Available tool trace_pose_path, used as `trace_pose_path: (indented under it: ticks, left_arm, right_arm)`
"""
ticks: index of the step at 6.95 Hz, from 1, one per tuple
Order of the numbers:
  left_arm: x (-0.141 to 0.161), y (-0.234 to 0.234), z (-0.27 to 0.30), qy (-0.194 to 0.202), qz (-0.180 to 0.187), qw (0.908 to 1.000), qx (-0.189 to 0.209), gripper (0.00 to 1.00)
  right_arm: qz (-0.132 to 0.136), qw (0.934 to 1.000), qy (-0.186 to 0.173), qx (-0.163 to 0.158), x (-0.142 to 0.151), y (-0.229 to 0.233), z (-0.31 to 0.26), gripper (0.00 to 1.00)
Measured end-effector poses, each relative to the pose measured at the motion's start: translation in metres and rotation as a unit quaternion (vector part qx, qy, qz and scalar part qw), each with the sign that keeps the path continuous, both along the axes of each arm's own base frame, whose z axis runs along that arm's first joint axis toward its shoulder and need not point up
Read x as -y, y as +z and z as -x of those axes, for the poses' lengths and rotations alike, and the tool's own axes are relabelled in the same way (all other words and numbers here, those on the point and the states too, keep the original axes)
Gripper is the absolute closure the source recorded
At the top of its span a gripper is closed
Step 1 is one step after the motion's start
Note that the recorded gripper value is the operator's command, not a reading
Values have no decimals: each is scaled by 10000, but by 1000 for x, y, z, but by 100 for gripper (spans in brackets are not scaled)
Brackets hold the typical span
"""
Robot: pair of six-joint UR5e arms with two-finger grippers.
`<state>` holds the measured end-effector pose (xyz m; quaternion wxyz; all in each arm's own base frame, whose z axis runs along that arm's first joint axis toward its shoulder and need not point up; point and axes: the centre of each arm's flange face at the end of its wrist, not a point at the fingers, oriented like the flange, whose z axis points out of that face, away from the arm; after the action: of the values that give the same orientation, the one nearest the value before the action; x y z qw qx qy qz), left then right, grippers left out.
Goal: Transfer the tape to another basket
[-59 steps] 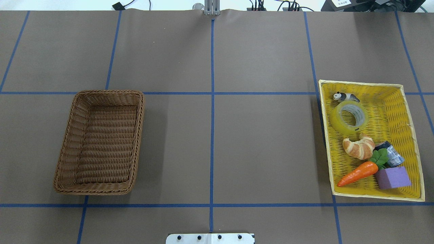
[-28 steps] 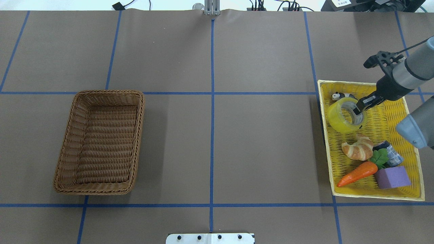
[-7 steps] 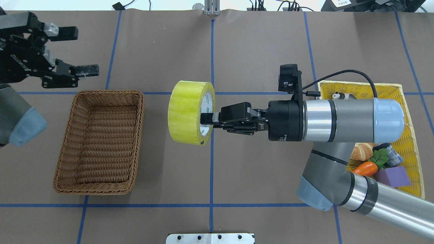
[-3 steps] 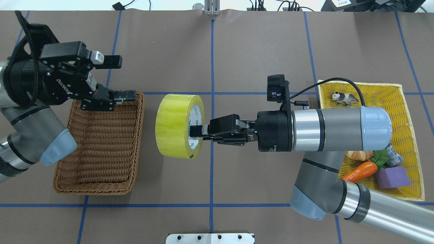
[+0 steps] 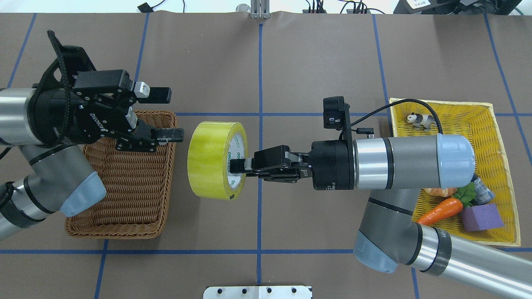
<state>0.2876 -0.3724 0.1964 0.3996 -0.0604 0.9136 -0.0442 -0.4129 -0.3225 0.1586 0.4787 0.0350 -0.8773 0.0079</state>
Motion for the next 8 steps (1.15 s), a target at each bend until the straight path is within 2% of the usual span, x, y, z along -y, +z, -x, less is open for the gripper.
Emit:
trace_pose_path:
  ticks: [4, 8]
  left_arm:
    - [-16, -12, -20, 258, -75, 9996, -89, 4]
    - [-29, -21, -34, 461, -140, 9987, -163, 45]
  right_arm:
    - [28, 10000, 24, -13, 6, -4, 11, 100]
    - [34, 10000, 43, 29, 6, -9, 14, 100]
